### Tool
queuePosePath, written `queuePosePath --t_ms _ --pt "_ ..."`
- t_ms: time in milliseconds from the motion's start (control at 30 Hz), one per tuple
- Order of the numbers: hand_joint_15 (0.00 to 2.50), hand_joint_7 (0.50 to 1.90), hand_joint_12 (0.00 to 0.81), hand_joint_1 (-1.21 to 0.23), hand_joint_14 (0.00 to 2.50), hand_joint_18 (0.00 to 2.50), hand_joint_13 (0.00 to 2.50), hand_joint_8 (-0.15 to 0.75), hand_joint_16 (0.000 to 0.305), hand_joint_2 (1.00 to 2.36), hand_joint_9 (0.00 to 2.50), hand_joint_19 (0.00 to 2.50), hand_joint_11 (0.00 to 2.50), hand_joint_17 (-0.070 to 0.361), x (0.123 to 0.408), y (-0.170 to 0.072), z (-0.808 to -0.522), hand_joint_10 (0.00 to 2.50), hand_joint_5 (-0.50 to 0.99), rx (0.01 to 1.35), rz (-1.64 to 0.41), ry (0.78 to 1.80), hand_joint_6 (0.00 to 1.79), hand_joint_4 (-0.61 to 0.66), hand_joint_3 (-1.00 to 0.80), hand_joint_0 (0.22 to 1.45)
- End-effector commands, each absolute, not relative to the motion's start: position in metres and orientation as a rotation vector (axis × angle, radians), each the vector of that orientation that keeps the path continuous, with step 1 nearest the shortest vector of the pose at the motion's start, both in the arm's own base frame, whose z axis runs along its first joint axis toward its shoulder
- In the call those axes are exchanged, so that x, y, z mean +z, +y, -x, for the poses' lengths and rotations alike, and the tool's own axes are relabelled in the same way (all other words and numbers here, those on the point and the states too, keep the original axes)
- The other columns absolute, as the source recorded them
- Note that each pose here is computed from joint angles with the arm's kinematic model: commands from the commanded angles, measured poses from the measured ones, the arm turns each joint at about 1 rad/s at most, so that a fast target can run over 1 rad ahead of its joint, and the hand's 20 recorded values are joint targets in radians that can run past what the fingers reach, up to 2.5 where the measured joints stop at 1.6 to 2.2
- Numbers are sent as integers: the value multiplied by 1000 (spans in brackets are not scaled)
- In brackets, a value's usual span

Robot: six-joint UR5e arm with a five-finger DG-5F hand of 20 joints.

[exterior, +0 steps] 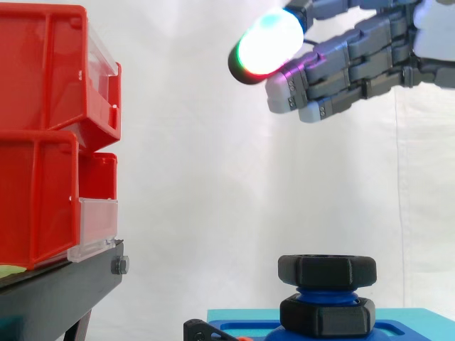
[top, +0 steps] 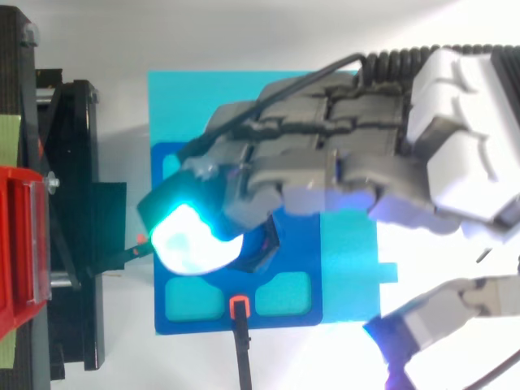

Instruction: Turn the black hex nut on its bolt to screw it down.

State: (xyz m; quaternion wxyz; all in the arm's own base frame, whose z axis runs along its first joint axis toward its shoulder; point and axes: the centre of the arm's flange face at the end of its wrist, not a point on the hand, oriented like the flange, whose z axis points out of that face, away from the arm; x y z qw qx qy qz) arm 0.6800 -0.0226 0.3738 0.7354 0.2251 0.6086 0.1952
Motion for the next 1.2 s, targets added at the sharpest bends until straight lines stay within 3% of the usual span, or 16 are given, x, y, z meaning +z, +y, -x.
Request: queuePosePath --t_ms 0,267,633,1000,1167 --pt "0 781 277 -494 0 447 463 205 43 1000 576 156 92 97 377 -7 -684 2 -157 372 -412 1342 503 202 -500 517" --pt "0 829 278 -493 0 439 453 207 43 1000 570 147 93 97 384 26 -690 3 -141 246 -268 1305 503 217 -500 517" --pt "0 867 279 -483 0 426 444 206 44 1000 576 159 100 98 319 49 -714 3 -133 196 -208 1358 503 222 -500 513" --pt "0 899 281 -454 0 429 444 212 44 1000 583 165 108 99 312 49 -715 3 -123 193 -197 1370 504 214 -500 512" --pt "0 944 281 -433 0 422 445 212 44 1000 585 170 114 99 280 48 -722 4 -115 188 -180 1411 504 185 -500 511"
